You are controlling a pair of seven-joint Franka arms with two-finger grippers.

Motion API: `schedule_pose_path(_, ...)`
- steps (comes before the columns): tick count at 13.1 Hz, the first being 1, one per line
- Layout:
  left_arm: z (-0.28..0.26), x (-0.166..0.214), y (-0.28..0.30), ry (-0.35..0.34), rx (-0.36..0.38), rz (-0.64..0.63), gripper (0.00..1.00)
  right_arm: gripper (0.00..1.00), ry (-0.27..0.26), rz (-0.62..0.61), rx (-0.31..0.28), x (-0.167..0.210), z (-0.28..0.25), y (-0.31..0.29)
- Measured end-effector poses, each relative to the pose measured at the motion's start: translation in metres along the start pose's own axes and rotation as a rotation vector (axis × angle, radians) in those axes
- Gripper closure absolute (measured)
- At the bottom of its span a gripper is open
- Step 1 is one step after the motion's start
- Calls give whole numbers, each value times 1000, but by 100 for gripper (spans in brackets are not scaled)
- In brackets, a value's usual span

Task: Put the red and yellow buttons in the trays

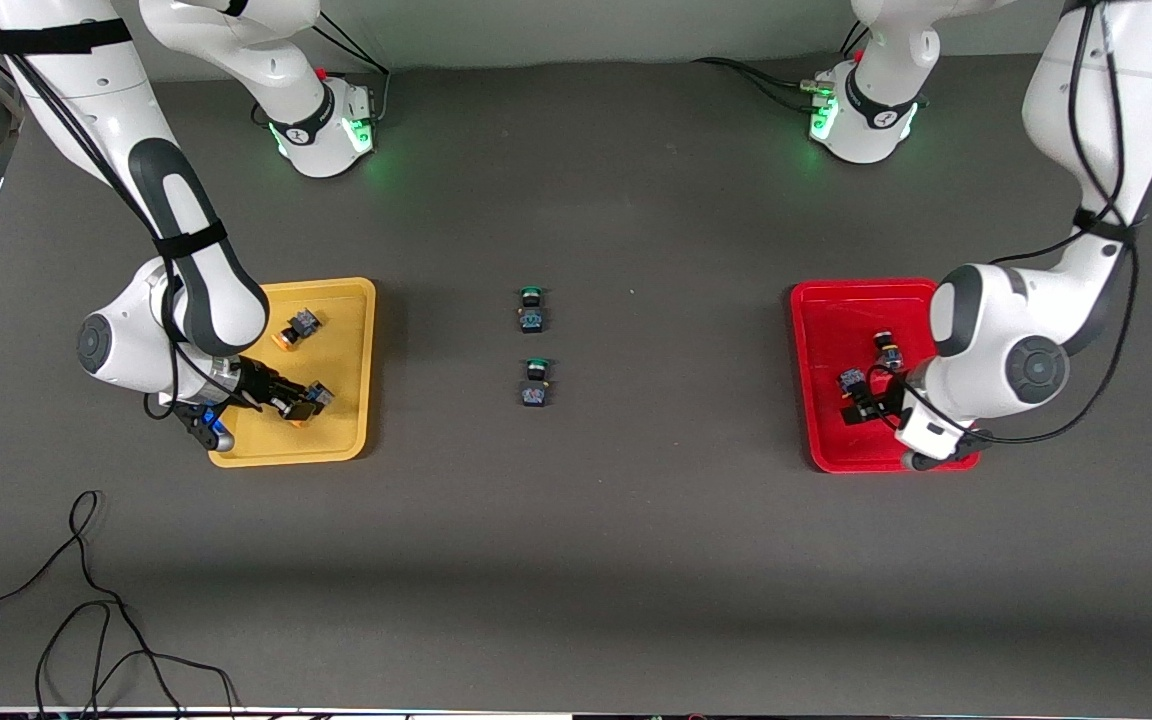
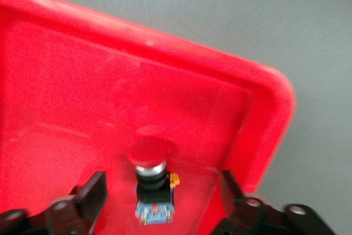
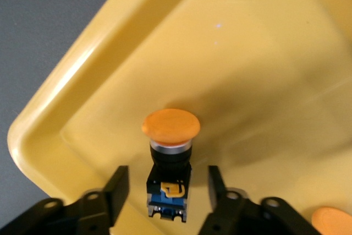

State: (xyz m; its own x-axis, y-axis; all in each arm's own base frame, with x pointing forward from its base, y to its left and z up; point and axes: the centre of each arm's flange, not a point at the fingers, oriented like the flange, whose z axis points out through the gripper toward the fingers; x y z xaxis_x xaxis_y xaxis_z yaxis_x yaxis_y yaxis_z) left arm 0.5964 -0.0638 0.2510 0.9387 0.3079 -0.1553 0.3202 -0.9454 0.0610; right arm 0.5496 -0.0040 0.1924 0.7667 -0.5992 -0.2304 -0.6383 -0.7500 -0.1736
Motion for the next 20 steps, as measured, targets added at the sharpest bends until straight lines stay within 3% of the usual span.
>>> schedule_pose_path(3, -96, -23, 3, 67, 64, 40, 0, 0, 51, -49, 36, 5, -34, -20)
schedule_pose_path(7, -189, -68, 9, 143, 113, 69, 0, 0, 146, -274, -20, -22, -143, -46)
schedule_pose_path(14, -279, -94, -6, 162, 152, 155, 0, 0, 266, -585, -131, -125, -333, -19)
schedule_pose_path(17, -295, -101, -20, 171, 139, 147, 0, 0, 268, -645, -137, -136, -374, -2)
schedule_pose_path(20, -311, -105, -28, 189, 134, 159, 0, 0, 225, -644, -165, -128, -386, -15)
